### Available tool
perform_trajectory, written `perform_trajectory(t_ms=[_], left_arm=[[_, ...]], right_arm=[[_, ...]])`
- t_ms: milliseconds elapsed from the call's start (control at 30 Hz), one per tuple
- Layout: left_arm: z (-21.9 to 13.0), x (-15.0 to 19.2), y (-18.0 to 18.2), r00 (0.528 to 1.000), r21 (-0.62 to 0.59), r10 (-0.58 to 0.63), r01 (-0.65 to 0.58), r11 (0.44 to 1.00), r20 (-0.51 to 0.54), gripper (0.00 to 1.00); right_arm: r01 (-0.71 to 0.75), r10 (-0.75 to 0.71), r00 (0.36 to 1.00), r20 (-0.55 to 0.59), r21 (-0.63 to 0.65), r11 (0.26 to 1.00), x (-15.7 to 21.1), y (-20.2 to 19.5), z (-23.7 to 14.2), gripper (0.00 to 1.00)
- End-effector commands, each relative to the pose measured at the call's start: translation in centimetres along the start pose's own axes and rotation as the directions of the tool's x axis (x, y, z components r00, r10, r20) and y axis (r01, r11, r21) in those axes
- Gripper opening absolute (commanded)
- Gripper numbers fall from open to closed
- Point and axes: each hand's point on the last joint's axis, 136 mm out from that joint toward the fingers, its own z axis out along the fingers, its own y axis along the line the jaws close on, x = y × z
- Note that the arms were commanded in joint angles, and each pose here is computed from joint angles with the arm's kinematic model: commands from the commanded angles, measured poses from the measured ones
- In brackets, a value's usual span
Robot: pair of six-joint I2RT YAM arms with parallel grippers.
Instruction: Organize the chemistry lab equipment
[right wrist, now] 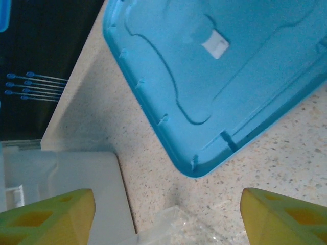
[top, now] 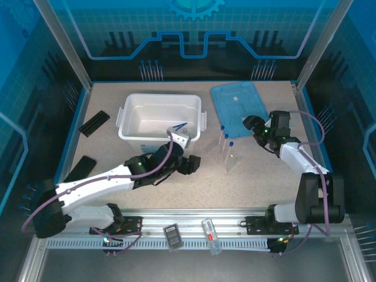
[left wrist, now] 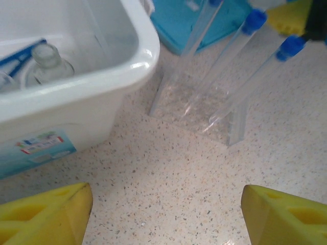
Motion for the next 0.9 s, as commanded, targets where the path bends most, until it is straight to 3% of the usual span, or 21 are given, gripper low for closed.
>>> perform_trajectory(t_ms=[0,167,467,867], left_arm=[[-2.5,-1.8,1.3,0.994,-0.049,0.057,-0.053,0.997,0.089,0.78],[-5.4,-4.3,4.6,0.985,-0.128,0.026,-0.004,0.992,0.173,0.8],[-8.6,-5.2,10.3,0.97,-0.239,-0.05,0.108,0.965,0.237,0.82],[-10.9,-5.6,14.2,0.949,-0.349,-0.095,0.202,0.915,0.3,0.99]], right_arm=[[-0.096,0.096,0.995,-0.01,-0.027,0.995,-0.3,-1.3,1.2,0.76],[-0.14,0.14,0.99,-0.014,-0.024,0.99,-0.3,-2.3,2.4,0.76],[-0.22,0.219,0.976,-0.015,-0.014,0.976,-0.6,-3.7,4.5,0.76],[-0.296,0.296,0.955,-0.007,-0.024,0.955,-1.0,-4.4,6.2,0.74]])
